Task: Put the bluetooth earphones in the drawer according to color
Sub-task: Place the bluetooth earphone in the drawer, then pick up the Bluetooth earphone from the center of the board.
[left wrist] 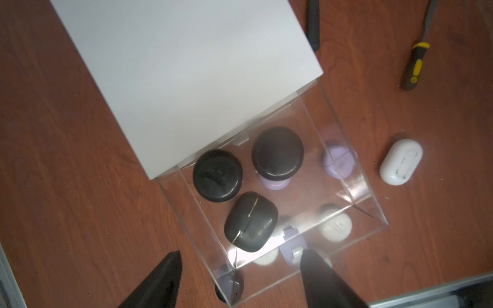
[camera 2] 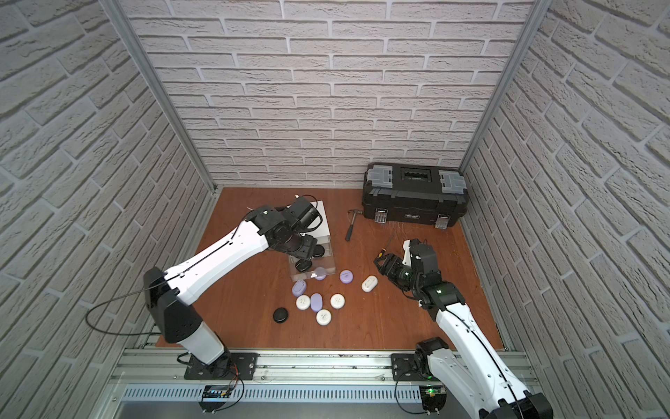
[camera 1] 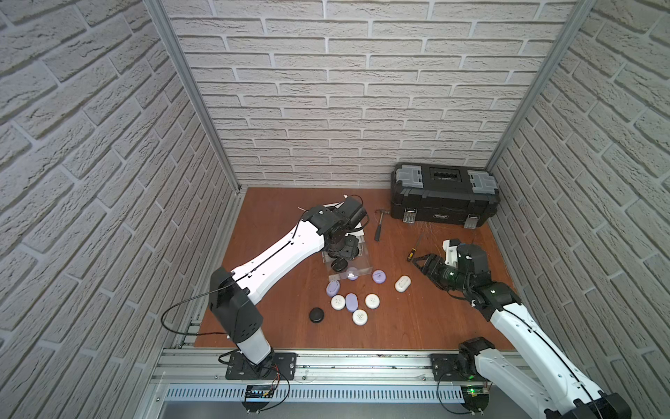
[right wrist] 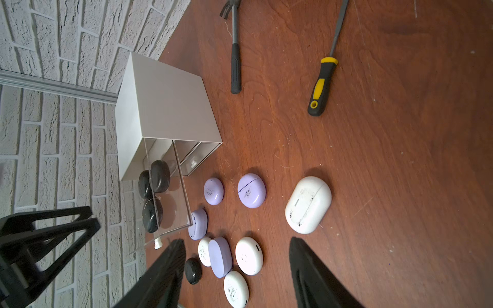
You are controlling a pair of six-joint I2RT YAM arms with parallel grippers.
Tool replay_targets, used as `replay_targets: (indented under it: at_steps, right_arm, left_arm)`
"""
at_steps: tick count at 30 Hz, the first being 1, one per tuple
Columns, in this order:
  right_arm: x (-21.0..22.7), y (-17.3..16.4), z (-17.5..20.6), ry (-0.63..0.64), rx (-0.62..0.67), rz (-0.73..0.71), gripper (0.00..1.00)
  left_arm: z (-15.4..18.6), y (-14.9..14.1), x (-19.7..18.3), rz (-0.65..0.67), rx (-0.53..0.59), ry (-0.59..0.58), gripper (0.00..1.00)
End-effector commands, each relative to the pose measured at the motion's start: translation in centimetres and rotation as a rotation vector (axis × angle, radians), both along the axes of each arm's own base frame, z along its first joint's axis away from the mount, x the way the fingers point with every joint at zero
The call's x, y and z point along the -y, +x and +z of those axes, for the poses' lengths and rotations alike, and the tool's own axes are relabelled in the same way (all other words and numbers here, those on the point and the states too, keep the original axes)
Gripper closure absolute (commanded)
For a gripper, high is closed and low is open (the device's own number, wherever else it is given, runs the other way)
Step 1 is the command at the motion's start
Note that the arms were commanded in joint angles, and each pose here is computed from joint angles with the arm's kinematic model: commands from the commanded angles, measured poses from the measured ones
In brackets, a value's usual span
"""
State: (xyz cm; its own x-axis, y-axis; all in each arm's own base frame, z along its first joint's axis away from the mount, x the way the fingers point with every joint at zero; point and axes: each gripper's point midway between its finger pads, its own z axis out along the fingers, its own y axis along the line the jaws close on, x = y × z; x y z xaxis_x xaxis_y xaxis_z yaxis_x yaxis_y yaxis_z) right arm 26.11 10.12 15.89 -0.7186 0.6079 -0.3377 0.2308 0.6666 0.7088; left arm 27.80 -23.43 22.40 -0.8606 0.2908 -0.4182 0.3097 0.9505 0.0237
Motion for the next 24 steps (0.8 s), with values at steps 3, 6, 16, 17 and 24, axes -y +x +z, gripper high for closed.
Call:
replay_targets:
  at_steps: [3, 6, 16, 17, 24]
  right_arm:
    - [0.3, 0.0, 0.8, -0.008, 0.037, 0.000, 0.34]
    - [0.3, 0.0, 1.0, -0.013, 0.039, 0.003, 0.34]
    - [0.1, 0.2, 1.3, -0.004, 0.037, 0.010, 0.34]
    - [0.1, 0.2, 1.3, -0.002, 0.036, 0.012, 0.34]
    - [0.2, -0.1, 1.1, -0.006, 0.030, 0.010, 0.34]
  left_arm:
    - [-0.5, -4.1, -5.6, 0.147, 0.007, 0.057, 0.19]
    - [-3.0, -7.1, -8.5, 0.233, -0.035, 0.062, 0.18]
    - [-9.8, -11.5, -9.7, 0.333, -0.126, 0.004, 0.16]
    - [-10.3, -11.5, -9.2, 0.327, -0.133, -0.002, 0.15]
    - [-14.0, -11.3, -6.5, 0.305, -0.180, -0.030, 0.13]
